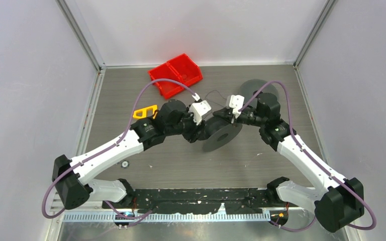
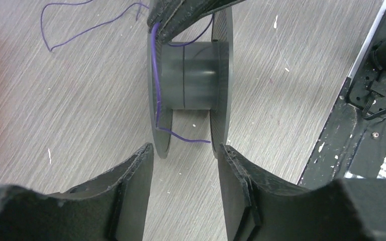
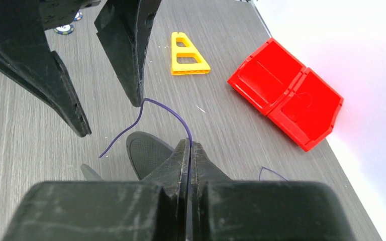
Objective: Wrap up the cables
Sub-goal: Wrap the cable around the cable reel.
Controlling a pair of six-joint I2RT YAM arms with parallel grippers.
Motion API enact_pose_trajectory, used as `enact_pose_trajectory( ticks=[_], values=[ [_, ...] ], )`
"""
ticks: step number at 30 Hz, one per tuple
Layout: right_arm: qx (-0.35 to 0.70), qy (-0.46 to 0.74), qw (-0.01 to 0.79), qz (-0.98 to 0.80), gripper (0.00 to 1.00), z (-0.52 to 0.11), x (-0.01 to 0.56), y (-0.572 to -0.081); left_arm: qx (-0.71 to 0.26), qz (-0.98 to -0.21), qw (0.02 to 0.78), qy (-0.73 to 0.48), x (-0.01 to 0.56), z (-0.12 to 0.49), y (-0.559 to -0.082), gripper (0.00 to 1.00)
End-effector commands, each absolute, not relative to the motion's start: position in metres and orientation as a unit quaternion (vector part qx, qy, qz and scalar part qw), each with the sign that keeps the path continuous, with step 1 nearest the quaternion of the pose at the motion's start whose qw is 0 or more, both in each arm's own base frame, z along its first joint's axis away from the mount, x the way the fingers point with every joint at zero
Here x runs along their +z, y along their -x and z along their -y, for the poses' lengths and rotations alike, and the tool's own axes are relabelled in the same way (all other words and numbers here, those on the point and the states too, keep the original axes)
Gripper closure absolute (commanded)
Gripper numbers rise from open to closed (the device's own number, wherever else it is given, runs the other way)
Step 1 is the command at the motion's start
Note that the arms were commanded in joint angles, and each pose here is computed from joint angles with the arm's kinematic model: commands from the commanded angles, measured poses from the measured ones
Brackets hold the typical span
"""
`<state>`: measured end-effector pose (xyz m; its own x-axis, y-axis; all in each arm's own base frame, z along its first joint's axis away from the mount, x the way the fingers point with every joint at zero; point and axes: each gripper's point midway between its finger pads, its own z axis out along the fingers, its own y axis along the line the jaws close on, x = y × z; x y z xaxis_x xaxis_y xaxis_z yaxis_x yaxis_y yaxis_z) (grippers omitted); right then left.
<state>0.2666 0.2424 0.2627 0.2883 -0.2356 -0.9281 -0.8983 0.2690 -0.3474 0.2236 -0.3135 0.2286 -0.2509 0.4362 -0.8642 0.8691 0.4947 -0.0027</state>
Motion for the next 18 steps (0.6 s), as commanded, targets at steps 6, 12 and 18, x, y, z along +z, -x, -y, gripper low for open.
enact_pose_trajectory(
  ticks=[6,12,18],
  values=[
    [0.241,0.531,0.625,-0.519,0.95,-0.233,0.271,-0.276,-0.255,-0.718,0.471,-0.443,0.238,0.328,-0.247,0.47],
    [0.23,0.53,0.627,-0.523,0.95,-0.228,0.261,-0.282,-0.263,-0.718,0.466,-0.444,0.228,0.333,-0.256,0.46],
    [0.229,0.511,0.641,-0.526,0.94,-0.218,0.26,-0.288,-0.266,-0.712,0.463,-0.455,0.217,0.342,-0.263,0.47]
  ],
)
